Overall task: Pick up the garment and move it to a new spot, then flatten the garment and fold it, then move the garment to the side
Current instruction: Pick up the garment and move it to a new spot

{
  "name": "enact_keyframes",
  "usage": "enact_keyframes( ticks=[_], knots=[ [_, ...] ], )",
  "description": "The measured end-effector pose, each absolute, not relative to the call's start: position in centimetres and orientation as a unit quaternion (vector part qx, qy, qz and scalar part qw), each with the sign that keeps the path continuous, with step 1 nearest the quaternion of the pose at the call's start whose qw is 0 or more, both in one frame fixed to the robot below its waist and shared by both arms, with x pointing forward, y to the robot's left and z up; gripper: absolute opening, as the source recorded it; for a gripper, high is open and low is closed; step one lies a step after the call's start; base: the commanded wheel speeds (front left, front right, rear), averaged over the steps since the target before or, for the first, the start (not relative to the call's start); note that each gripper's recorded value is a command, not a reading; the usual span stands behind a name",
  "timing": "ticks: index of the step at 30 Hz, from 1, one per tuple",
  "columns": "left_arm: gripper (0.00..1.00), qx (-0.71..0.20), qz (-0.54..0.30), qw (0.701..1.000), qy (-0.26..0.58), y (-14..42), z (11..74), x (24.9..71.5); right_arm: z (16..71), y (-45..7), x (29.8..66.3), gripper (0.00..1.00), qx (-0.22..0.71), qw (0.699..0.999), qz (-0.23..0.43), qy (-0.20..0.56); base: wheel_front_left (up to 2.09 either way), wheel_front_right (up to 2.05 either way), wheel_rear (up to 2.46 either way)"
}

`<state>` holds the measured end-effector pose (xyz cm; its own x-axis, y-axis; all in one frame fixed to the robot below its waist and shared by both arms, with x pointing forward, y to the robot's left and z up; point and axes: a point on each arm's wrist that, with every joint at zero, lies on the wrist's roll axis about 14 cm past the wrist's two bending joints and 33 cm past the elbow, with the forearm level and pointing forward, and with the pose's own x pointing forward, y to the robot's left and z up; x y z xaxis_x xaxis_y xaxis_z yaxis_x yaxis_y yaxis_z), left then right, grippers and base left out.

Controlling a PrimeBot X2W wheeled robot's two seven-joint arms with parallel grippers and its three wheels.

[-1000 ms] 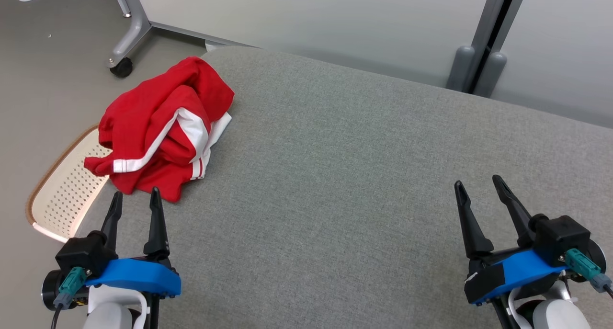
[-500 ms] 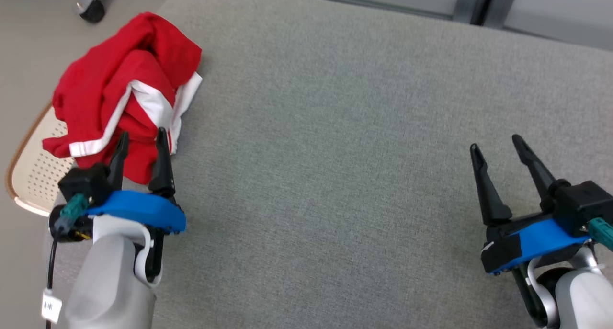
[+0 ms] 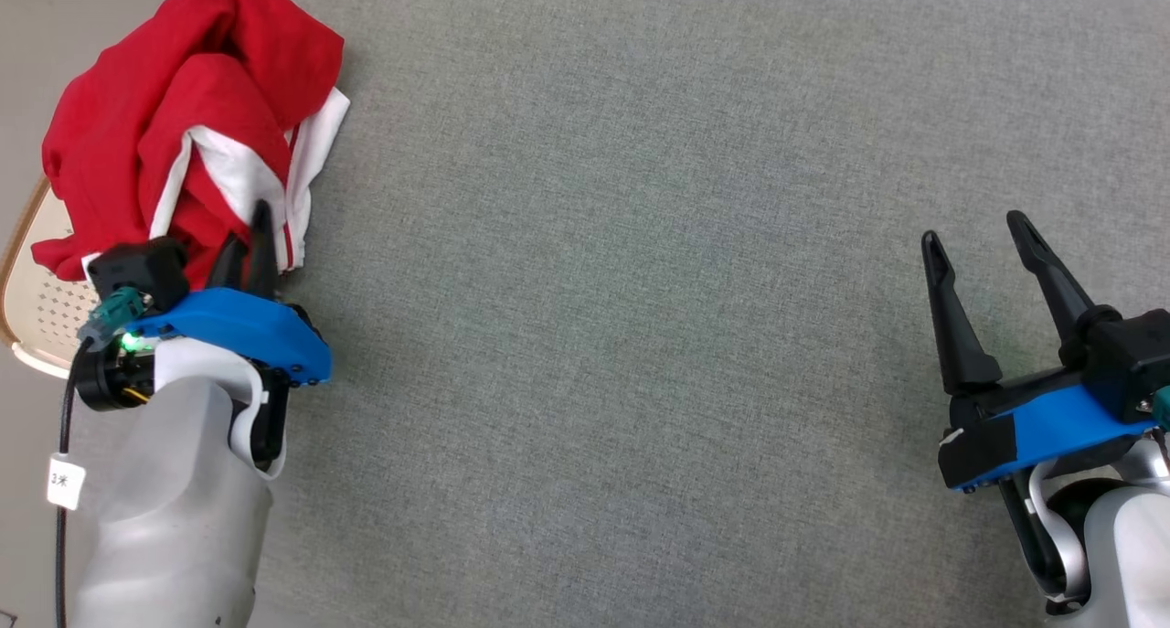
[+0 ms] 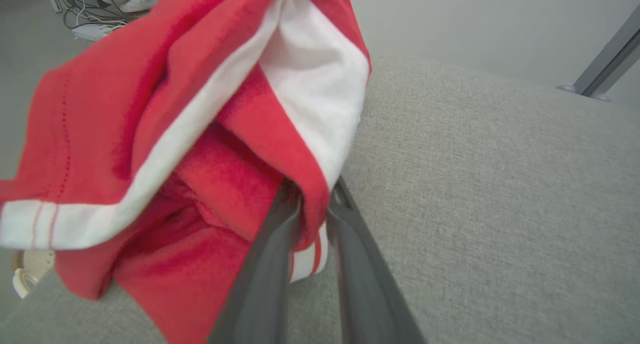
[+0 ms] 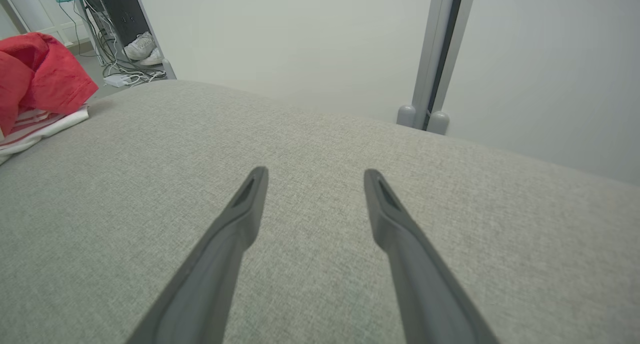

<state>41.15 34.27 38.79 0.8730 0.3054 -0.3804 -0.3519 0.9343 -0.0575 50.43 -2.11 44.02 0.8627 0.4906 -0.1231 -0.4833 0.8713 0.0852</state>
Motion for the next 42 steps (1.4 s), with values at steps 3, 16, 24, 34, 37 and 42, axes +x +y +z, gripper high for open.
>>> enact_keyframes(
  ticks=[3, 16, 24, 34, 37, 42],
  knots=[
    [0.0, -0.062, 0.172, 0.969, 0.166, 34.8, 40.1, 41.4, 44.5, -2.2, 50.4, 1.0, 0.025, 0.966, 0.25, 0.066, 0.0, 0.0, 0.0],
    [0.0, -0.038, 0.159, 0.986, 0.025, 34.8, 48.8, 39.1, 49.6, -2.5, 47.8, 1.0, 0.036, 0.969, 0.243, 0.014, 0.0, 0.0, 0.0],
    [0.0, -0.037, 0.097, 0.994, -0.028, 29.7, 51.4, 38.4, 52.0, -4.3, 45.2, 1.0, 0.039, 0.974, 0.222, -0.008, 0.0, 0.0, 0.0],
    [0.0, -0.069, -0.098, 0.993, -0.012, 15.3, 51.1, 42.4, 52.0, -11.2, 43.2, 1.0, 0.037, 0.991, 0.132, -0.005, 0.0, 0.0, 0.0],
    [0.0, -0.078, -0.177, 0.981, 0.005, 9.6, 50.3, 43.4, 51.4, -13.9, 42.6, 1.0, 0.035, 0.995, 0.095, 0.001, 0.0, 0.0, 0.0],
    [0.0, -0.092, -0.326, 0.941, 0.005, -1.0, 51.0, 43.8, 50.1, -18.2, 41.4, 1.0, 0.034, 0.999, 0.032, 0.013, 0.0, 0.0, 0.0]
  ],
)
